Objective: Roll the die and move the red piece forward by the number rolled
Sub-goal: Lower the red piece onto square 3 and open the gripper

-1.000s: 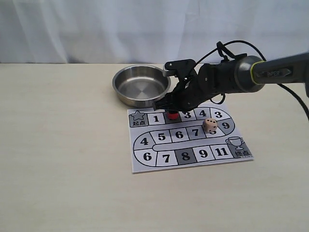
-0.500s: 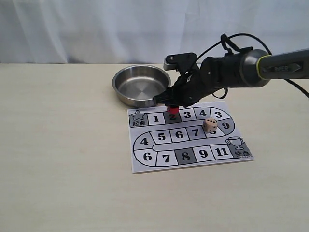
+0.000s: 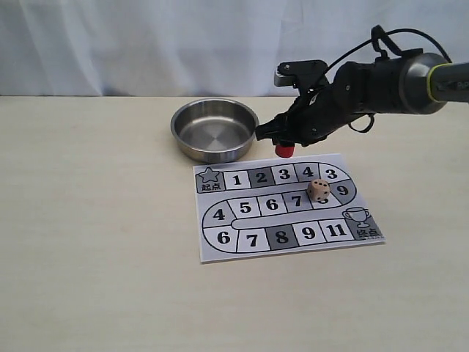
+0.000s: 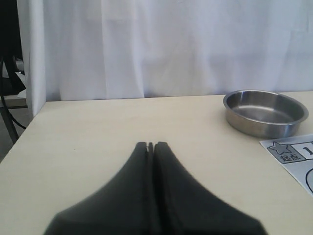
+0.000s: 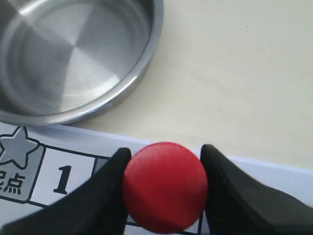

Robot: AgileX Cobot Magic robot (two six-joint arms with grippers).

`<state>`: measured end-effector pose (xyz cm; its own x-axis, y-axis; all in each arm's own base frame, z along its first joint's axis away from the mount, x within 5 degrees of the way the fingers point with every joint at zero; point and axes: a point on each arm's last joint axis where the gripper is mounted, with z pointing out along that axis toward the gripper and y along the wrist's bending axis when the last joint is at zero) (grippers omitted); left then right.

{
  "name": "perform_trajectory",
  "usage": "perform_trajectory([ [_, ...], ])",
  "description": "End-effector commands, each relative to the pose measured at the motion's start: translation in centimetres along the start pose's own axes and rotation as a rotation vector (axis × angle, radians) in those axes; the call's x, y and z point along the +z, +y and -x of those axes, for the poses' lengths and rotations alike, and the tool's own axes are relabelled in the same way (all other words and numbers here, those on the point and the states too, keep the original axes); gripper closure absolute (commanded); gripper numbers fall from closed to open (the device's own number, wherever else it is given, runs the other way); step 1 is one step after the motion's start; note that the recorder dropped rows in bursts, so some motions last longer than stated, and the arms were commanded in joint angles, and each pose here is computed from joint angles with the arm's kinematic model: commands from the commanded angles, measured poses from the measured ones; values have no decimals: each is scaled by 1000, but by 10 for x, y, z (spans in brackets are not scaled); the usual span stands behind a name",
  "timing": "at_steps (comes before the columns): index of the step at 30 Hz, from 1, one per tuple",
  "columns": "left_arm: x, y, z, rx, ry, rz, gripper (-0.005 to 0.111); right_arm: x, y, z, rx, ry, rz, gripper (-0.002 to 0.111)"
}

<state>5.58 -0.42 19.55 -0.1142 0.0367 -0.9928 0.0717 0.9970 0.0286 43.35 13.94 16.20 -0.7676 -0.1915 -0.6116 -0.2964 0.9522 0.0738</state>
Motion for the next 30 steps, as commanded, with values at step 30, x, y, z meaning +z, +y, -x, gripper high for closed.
perform_trajectory([
  [30, 0, 0, 0, -5, -8, -1, 107, 42, -2, -37, -1, 132, -4, 104],
])
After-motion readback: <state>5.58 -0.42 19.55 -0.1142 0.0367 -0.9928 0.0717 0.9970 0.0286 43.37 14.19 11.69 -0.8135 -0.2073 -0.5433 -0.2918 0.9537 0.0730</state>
